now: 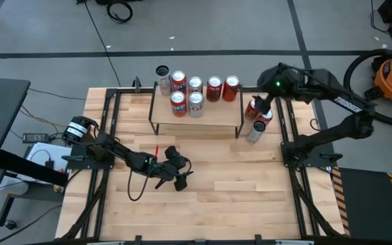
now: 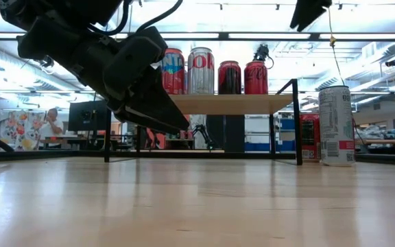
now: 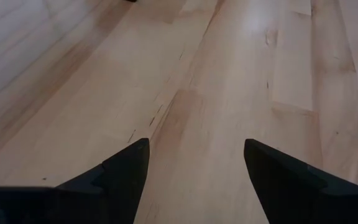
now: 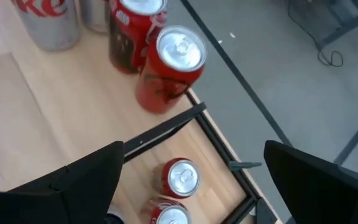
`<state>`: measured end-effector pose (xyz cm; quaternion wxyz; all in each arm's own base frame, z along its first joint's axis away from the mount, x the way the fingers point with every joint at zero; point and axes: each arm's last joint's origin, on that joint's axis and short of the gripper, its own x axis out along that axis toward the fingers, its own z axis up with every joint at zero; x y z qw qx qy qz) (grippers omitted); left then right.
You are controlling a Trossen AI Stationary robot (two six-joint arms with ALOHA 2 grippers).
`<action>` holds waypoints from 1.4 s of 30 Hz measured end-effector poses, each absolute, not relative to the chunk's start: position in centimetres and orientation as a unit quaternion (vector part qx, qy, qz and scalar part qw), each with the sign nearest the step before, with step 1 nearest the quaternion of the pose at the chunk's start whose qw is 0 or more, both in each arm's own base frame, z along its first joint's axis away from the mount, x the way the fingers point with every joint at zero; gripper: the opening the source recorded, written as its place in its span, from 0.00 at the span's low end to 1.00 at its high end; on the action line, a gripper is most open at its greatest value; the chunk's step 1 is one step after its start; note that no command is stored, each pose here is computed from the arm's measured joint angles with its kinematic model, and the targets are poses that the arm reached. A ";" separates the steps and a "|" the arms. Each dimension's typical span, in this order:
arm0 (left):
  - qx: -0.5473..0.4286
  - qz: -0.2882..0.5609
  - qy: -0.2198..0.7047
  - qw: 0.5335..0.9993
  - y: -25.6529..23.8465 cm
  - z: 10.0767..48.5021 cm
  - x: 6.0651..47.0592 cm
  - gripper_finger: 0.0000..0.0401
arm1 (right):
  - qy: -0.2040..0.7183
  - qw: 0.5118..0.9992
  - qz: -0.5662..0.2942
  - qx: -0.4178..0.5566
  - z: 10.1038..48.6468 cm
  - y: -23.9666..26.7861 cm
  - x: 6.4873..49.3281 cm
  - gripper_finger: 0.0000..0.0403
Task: Place canned beverage on shelf
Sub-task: Move the white soda can to the middle right of the table
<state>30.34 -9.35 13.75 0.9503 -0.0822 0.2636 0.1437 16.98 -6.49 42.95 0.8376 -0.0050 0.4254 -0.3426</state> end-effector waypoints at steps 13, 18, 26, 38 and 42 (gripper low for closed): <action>-0.082 0.146 0.263 0.950 -9.3 13.7 30.3 0.68 | 0.432 0.839 -0.330 0.025 38.3 -5.4 15.2 0.99; -0.082 0.146 0.263 0.950 -9.3 13.7 30.3 0.68 | 0.436 0.834 -0.337 0.042 38.0 -5.3 15.0 0.98; -0.082 0.146 0.263 0.950 -9.3 13.7 30.3 0.68 | 0.490 0.808 -0.319 0.073 35.9 -5.2 15.2 0.96; -0.087 0.145 0.266 0.949 -8.9 13.7 30.5 0.68 | 0.522 0.798 -0.280 0.107 33.4 -4.8 15.7 0.96; -0.088 0.142 0.267 0.949 -8.9 13.7 30.5 0.68 | 0.534 0.798 -0.247 0.130 33.3 -4.4 15.7 0.96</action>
